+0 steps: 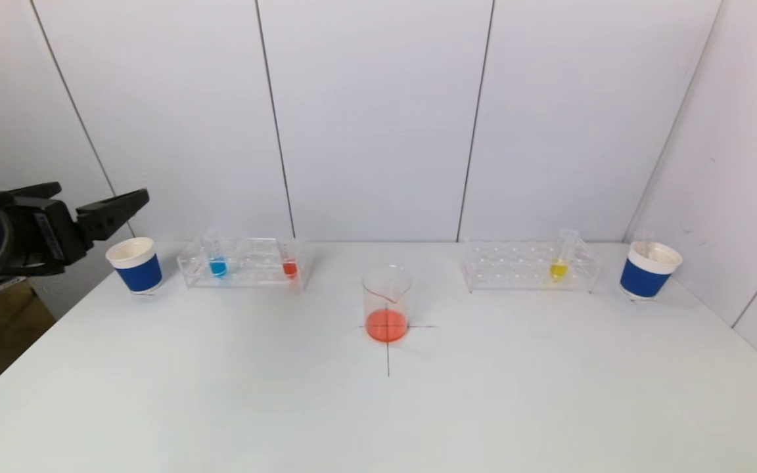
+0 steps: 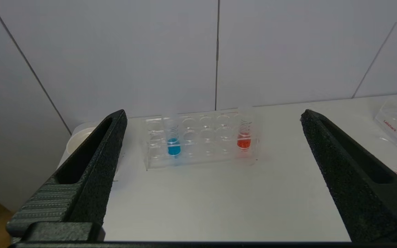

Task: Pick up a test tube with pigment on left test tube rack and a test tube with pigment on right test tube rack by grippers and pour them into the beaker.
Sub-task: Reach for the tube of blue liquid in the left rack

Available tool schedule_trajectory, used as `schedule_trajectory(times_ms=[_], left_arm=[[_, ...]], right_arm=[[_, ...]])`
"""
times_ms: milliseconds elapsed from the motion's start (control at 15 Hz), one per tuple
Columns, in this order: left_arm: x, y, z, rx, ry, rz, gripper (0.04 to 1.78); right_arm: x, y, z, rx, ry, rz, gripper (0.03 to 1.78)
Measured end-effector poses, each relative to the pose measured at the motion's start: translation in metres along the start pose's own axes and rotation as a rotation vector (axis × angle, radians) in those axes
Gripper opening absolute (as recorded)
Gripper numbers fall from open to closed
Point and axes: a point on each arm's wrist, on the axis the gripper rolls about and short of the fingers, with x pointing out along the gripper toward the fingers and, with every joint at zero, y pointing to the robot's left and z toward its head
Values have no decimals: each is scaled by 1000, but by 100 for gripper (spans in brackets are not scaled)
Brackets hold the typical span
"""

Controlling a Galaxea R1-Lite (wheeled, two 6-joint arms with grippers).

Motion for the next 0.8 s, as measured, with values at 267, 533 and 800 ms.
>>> schedule_trajectory(times_ms=[267, 533, 800], left_arm=[[35, 7, -17, 3, -20, 10, 176], [63, 22, -39, 3, -16, 50, 176], [84, 31, -59, 6, -23, 61, 176]], right_arm=[[0, 0, 0, 0, 0, 0, 177], [0, 0, 0, 0, 0, 0, 177], [0, 0, 0, 0, 0, 0, 177]])
